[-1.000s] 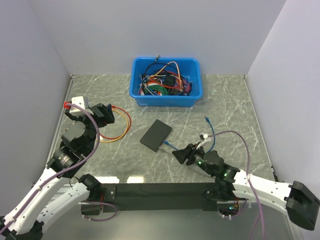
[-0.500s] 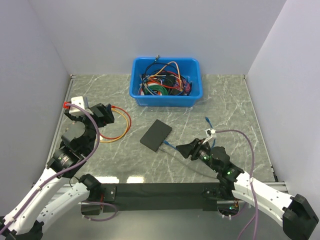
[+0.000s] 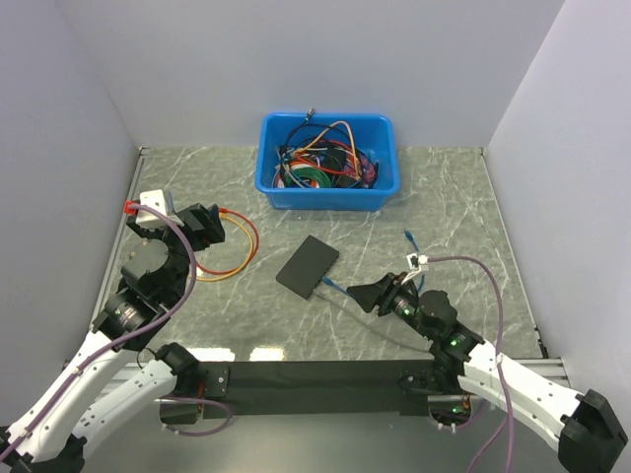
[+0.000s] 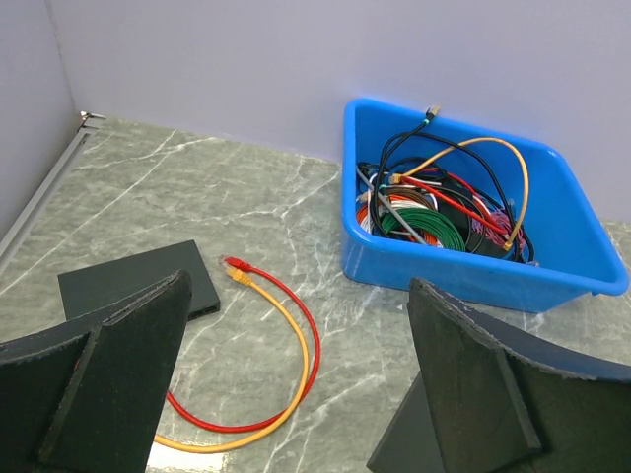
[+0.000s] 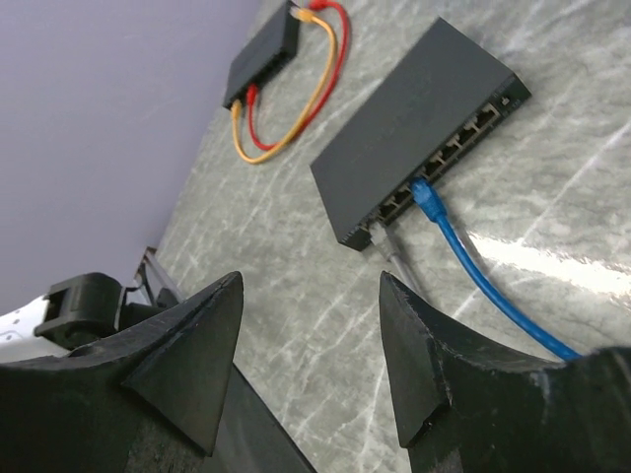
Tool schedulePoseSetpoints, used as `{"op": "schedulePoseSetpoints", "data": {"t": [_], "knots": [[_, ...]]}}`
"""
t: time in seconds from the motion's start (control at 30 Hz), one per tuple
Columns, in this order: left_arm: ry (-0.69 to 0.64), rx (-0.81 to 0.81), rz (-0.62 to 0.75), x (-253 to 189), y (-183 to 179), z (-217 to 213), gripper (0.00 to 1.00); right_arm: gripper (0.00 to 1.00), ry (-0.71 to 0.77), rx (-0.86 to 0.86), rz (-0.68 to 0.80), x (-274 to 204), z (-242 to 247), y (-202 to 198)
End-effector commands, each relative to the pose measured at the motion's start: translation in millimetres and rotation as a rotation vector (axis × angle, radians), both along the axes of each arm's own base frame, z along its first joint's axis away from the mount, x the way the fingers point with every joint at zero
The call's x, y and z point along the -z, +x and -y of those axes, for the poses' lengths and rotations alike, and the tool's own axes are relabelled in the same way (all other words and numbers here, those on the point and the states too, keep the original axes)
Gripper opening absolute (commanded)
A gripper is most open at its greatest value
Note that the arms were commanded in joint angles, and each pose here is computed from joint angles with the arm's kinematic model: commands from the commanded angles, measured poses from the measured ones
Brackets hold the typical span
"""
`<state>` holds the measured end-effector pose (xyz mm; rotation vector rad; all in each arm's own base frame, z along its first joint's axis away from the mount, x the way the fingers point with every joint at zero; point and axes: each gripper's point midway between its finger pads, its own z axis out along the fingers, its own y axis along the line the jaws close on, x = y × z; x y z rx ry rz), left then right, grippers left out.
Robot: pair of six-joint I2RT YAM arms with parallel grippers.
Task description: Insert the plug into the switch port
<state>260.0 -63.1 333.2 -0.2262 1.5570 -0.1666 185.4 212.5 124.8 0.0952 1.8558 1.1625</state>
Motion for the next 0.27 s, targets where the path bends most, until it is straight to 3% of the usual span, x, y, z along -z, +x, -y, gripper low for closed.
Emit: {"op": "schedulePoseSetpoints", "data": {"t": [0.0,0.23], "knots": [[-0.029,-0.017,0.038,-16.1,-1.6,-4.1,0.97,0.65,-0.006,0.004,0.008,9.5,4.8,-2.4],[-0.027,-0.023,0.039,-16.4,-1.9,-5.5,0.97,0.62,-0.008,-0.002,0.027,6.7,5.0,-3.4]]}}
